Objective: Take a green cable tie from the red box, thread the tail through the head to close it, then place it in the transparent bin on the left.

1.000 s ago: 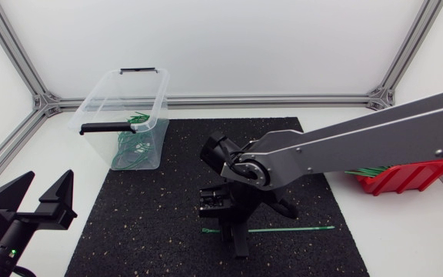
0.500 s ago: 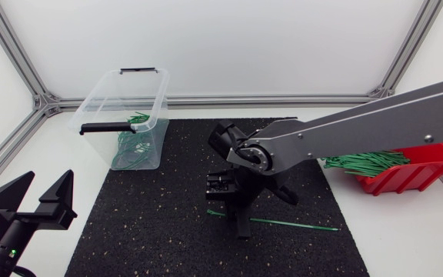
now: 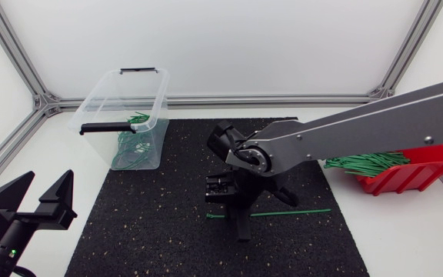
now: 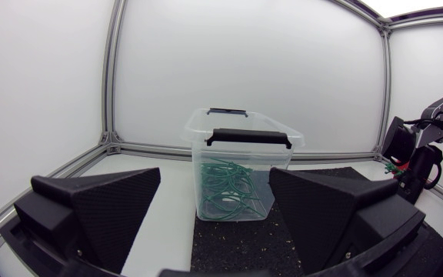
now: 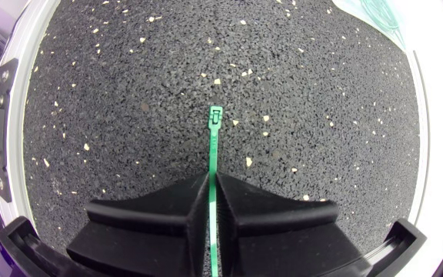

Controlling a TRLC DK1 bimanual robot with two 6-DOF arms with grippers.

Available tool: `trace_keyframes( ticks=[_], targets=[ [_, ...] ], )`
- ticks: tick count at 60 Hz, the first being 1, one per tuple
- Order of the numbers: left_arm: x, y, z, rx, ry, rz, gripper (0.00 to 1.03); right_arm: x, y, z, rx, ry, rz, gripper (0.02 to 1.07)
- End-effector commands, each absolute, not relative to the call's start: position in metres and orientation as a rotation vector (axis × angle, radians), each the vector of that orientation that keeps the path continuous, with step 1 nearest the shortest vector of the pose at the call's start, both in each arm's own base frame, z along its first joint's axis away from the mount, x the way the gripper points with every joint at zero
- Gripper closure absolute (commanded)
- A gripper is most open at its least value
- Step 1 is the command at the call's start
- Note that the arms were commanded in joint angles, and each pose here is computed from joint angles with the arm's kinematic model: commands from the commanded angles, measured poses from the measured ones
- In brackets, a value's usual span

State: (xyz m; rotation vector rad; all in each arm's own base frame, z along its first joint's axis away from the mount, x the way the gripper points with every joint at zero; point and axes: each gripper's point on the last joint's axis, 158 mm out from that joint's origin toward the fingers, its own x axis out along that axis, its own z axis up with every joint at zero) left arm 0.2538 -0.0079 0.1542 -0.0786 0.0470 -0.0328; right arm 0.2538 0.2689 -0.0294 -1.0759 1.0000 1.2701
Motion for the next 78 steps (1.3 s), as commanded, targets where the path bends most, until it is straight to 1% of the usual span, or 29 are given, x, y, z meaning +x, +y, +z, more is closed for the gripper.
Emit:
trace_keyframes(
  ticks=[1, 17, 24, 30, 42, 56, 61, 67, 73, 76, 78],
  targets=[
    [0.254, -0.009, 0.128, -0.087, 0.117, -0.035, 0.04, 0.237, 0.257, -0.045, -1.098, 1.067, 1.289, 1.01],
    [0.254, -0.009, 0.128, -0.087, 0.117, -0.036, 0.04, 0.239, 0.271, 0.002, -1.038, 0.994, 1.289, 1.01],
    [0.254, -0.009, 0.129, -0.087, 0.113, -0.037, 0.04, 0.238, 0.274, 0.016, -0.993, 0.985, 1.303, 1.01],
    [0.254, -0.009, 0.129, -0.085, 0.112, -0.035, 0.04, 0.238, 0.274, 0.026, -0.946, 0.99, 1.309, 1.01],
    [0.254, -0.012, 0.132, -0.082, 0.101, -0.047, 0.04, 0.241, 0.276, 0.059, -0.793, 0.997, 1.332, 1.01],
    [0.252, -0.02, 0.152, -0.08, 0.081, -0.086, 0.04, 0.246, 0.279, 0.086, -0.673, 0.995, 1.332, 1.01],
    [0.253, -0.026, 0.154, -0.079, 0.129, -0.118, 0.05, 0.247, 0.281, 0.097, -0.645, 0.986, 1.339, 1.01],
    [0.258, -0.03, 0.145, -0.061, 0.207, -0.135, 0.06, 0.246, 0.28, 0.098, -0.646, 0.983, 1.336, 1.01],
    [0.257, -0.032, 0.142, -0.059, 0.202, -0.141, 0.06, 0.24, 0.277, 0.089, -0.684, 0.99, 1.33, 1.01],
    [0.255, -0.032, 0.144, -0.057, 0.184, -0.145, 0.06, 0.235, 0.275, 0.086, -0.711, 0.985, 1.336, 1.01],
    [0.252, -0.034, 0.148, -0.057, 0.143, -0.156, 0.06, 0.231, 0.272, 0.08, -0.746, 0.981, 1.335, 1.01]
  ],
)
